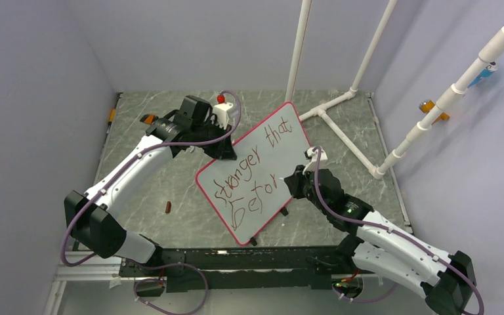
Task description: Write a sentence on the whiteboard
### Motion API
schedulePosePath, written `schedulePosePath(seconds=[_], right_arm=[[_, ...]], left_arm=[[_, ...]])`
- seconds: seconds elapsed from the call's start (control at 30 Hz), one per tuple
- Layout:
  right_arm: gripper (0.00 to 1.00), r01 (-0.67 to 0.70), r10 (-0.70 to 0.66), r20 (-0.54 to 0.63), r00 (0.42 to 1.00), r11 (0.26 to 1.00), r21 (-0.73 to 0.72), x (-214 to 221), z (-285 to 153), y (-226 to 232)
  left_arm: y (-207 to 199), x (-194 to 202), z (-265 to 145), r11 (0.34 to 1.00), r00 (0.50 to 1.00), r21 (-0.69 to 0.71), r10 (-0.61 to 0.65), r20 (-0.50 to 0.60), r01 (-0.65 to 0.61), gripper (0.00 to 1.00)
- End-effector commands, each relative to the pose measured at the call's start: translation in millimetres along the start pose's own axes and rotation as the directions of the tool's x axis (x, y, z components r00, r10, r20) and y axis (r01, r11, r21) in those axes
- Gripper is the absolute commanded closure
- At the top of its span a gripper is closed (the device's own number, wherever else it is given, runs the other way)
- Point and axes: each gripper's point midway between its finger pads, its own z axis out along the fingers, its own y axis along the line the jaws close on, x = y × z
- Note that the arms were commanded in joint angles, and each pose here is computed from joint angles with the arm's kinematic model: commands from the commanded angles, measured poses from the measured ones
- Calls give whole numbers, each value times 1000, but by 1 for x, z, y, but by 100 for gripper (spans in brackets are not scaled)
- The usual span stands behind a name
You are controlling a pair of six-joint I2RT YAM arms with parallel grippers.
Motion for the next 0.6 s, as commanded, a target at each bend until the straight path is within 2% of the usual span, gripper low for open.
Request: schedulePosePath(seconds=[0.0,0.57], right_arm=[[100,-40,42,51,998,998,-44,-13,5,11],[100,-8,6,57,998,999,36,-19,18,-8]], left_arm=[[77,-3,-9,912,979,-357,192,-63,-202,100],[77,-1,-5,913,979,-354,189,-73,-203,100]])
